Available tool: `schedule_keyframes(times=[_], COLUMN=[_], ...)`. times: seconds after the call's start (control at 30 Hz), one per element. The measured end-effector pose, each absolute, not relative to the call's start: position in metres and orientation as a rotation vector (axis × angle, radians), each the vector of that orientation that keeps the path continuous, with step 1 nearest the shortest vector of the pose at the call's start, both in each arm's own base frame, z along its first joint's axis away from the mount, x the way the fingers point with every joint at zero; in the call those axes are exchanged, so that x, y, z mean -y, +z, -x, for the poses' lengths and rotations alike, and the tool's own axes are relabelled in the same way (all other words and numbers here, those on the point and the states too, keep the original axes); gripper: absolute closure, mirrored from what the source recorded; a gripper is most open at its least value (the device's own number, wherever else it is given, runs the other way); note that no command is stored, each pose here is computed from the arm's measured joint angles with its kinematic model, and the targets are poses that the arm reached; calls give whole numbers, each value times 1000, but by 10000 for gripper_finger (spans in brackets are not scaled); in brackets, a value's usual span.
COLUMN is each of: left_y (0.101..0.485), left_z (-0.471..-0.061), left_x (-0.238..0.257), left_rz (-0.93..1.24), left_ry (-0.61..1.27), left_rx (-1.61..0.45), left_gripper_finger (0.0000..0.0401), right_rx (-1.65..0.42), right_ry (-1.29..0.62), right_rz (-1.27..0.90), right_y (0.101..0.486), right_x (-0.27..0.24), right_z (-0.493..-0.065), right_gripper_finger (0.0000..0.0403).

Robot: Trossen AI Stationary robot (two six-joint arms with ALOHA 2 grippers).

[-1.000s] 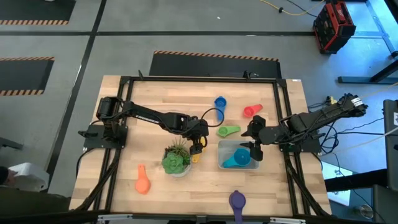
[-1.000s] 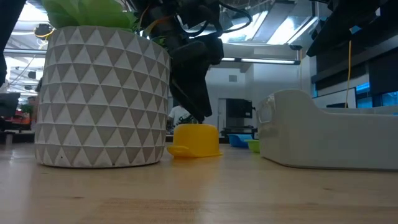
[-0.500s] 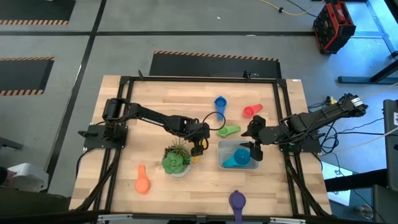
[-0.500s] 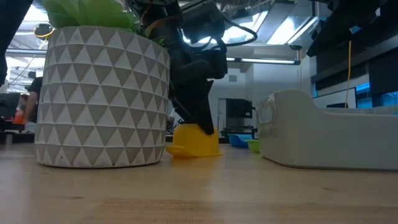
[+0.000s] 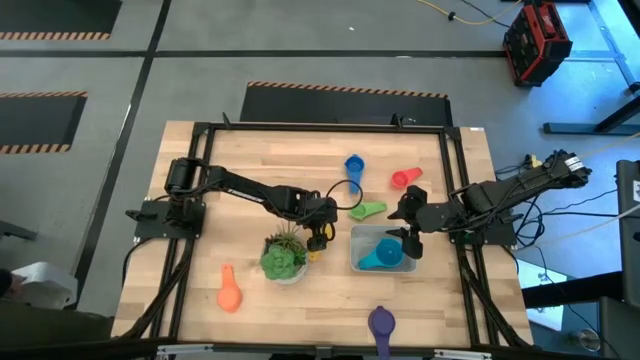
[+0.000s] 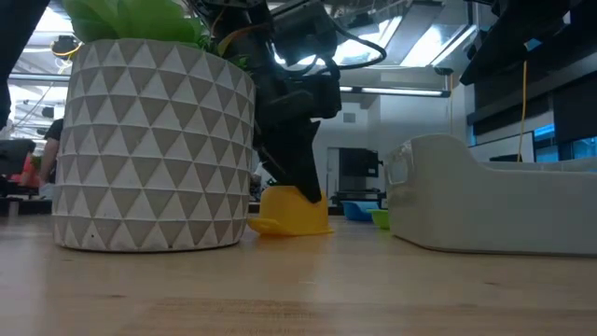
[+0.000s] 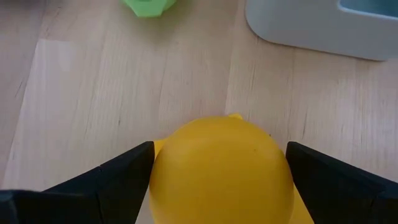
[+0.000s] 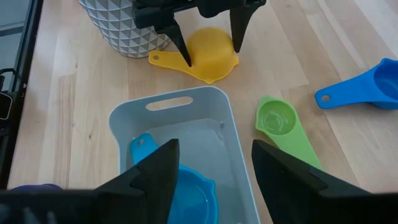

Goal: Nest measuring cups in basket
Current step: Stack the yellow measuring cup on top of the blue measuring cup in the grey bin

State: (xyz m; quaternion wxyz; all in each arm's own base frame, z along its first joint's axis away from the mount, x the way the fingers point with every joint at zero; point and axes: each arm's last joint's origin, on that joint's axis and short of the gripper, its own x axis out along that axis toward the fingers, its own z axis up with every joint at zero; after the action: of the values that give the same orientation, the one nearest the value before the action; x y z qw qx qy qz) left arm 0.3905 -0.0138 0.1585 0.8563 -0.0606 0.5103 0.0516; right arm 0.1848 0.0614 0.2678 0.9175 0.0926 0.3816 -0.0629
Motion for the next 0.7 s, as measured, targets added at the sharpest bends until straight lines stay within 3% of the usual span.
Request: schedule_keyframes(times=[0.7], left_y=[165], left_z=[-394], left_x=[14], left_rz=[138], left_ry=[164], left_rx=[-1050], left_gripper_finger=[69], right_rx=[-785], right_ry=[-129], right_rz=[-191], right_y=[268], right_x=[-61], right_z=[-185], right_gripper_finger=[196])
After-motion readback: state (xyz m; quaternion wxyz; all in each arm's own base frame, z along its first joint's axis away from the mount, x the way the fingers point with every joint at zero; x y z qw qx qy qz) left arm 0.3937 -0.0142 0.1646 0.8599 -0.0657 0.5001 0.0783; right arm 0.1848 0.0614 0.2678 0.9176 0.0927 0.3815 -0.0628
